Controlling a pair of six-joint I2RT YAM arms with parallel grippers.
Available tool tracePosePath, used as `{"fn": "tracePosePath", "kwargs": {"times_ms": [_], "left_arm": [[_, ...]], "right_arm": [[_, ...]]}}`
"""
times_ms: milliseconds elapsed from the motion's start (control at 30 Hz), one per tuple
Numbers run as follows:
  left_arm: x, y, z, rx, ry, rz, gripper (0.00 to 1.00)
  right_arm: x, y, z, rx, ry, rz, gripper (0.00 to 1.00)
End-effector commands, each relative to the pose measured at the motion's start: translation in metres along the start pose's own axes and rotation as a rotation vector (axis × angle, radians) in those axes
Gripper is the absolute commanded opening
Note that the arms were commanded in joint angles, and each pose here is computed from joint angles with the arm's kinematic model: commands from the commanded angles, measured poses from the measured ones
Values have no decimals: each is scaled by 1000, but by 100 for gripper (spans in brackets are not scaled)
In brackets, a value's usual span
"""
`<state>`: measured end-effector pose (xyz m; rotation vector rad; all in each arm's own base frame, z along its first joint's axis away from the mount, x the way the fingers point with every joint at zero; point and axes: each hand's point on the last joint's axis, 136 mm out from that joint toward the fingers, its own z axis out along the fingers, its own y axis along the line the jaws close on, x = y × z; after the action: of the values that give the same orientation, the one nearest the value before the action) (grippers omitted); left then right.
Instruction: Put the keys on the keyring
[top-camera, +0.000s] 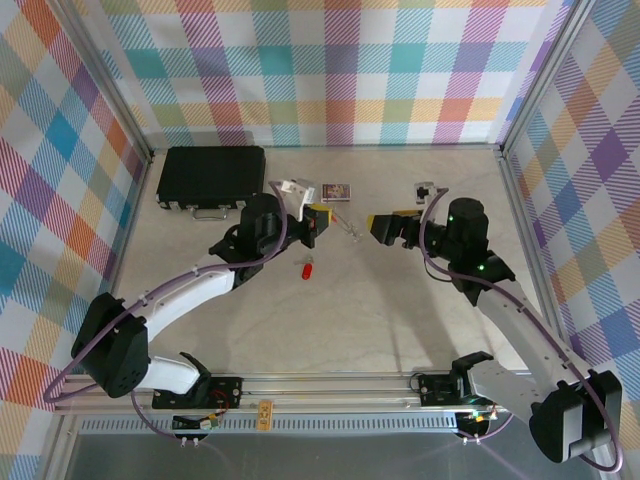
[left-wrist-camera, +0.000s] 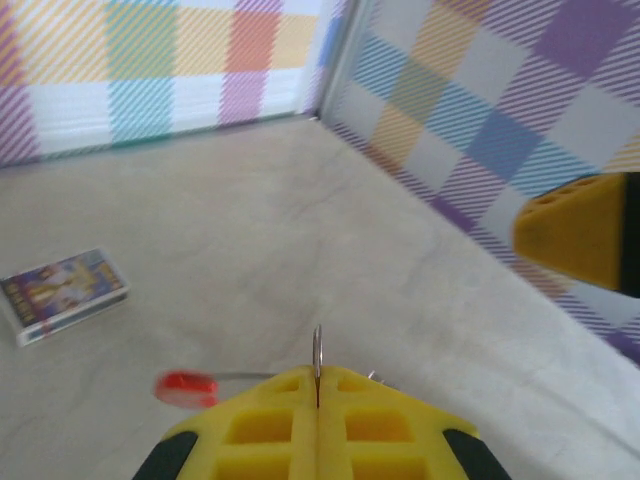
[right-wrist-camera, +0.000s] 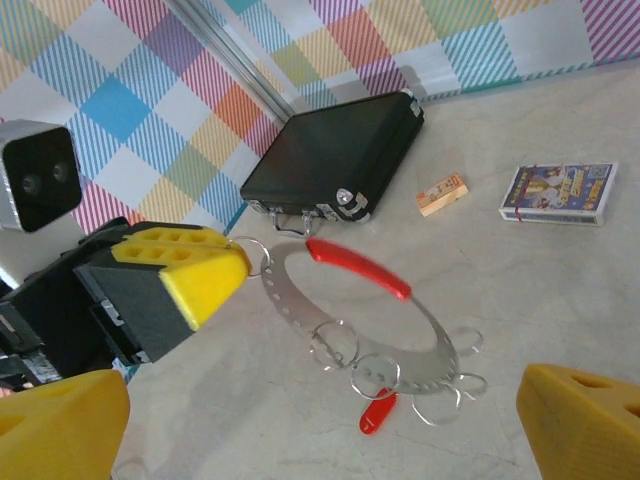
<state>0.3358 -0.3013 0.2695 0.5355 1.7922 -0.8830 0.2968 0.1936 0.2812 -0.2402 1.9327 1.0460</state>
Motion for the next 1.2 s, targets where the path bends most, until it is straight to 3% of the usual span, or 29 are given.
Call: {"fn": "tracePosePath", "kwargs": {"times_ms": [0, 200, 500, 633, 900, 1167], "left_arm": [[-18, -33, -9, 264, -72, -23, 0], [-24, -43, -22, 371, -130, -29, 0], [-27, -60, -38, 458, -147, 22, 0], [-26, -67, -39, 502, -148, 81, 0], [-32, -61, -43, 459, -247, 159, 0], [-29, -68, -44, 498, -193, 146, 0]], "right_arm": [[-11, 13, -2, -37, -12, -67, 99], [-8, 20, 0, -86, 2, -74, 100], [-7, 35, -2, -174, -3, -101, 78], [-9, 40, -5, -204, -31, -112, 75], [-6, 48, -4, -262, -25, -140, 74], [-3, 60, -6, -336, -8, -169, 57]]}}
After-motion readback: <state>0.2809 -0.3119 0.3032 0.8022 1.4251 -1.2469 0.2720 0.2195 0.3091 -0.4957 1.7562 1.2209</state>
